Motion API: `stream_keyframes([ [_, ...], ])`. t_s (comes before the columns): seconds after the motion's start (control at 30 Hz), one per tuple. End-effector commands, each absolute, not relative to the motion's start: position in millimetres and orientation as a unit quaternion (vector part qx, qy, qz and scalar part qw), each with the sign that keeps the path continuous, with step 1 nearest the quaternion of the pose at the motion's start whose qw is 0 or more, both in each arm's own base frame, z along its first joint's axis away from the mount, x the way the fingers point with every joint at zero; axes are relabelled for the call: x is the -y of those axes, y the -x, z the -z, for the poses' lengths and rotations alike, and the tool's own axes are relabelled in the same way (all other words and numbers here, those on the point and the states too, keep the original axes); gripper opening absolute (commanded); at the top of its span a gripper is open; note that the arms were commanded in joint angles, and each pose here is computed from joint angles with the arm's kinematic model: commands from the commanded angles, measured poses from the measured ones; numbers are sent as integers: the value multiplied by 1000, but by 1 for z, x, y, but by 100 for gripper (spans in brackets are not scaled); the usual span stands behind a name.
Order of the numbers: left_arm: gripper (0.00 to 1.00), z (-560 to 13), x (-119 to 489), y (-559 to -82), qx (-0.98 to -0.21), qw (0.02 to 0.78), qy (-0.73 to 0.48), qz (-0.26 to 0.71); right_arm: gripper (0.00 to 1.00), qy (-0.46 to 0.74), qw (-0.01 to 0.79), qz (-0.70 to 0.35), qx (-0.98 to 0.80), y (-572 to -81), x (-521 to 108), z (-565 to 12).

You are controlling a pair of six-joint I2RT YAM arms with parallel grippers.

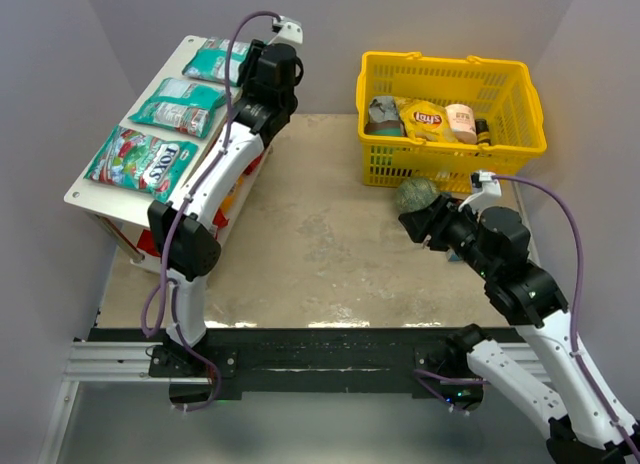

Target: Place and organize the candy bags onto the shelf

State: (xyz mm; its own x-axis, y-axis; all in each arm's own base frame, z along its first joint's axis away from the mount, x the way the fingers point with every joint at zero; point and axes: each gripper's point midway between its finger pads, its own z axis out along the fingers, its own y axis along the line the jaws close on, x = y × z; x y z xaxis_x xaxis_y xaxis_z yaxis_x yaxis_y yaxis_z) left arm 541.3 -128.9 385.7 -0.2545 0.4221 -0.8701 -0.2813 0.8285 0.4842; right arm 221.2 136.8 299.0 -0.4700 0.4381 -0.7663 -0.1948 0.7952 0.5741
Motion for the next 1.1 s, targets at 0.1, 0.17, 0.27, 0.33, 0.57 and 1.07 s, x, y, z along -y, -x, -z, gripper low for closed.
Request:
stream_keyframes([
  [0.1,40,-402,104,-552,-721,630,16,-290,56,-73,530,-305,-788,-232,-137,-310],
  [0.17,41,-401,102,-555,-720,631,18,-288,56,-73,526,-305,-791,-234,-139,-306],
  [0.27,41,-401,100,-557,-719,633,18,-285,56,-73,524,-306,-792,-235,-140,-303],
  [0.33,42,-400,103,-559,-721,634,11,-280,56,-73,521,-305,-794,-236,-141,-299],
  [0.57,55,-414,120,-551,-724,657,-7,-211,56,-73,520,-303,-795,-238,-141,-297],
  [1.07,100,-500,174,-460,-666,737,-46,-102,85,-75,521,-301,-795,-235,-139,-295],
])
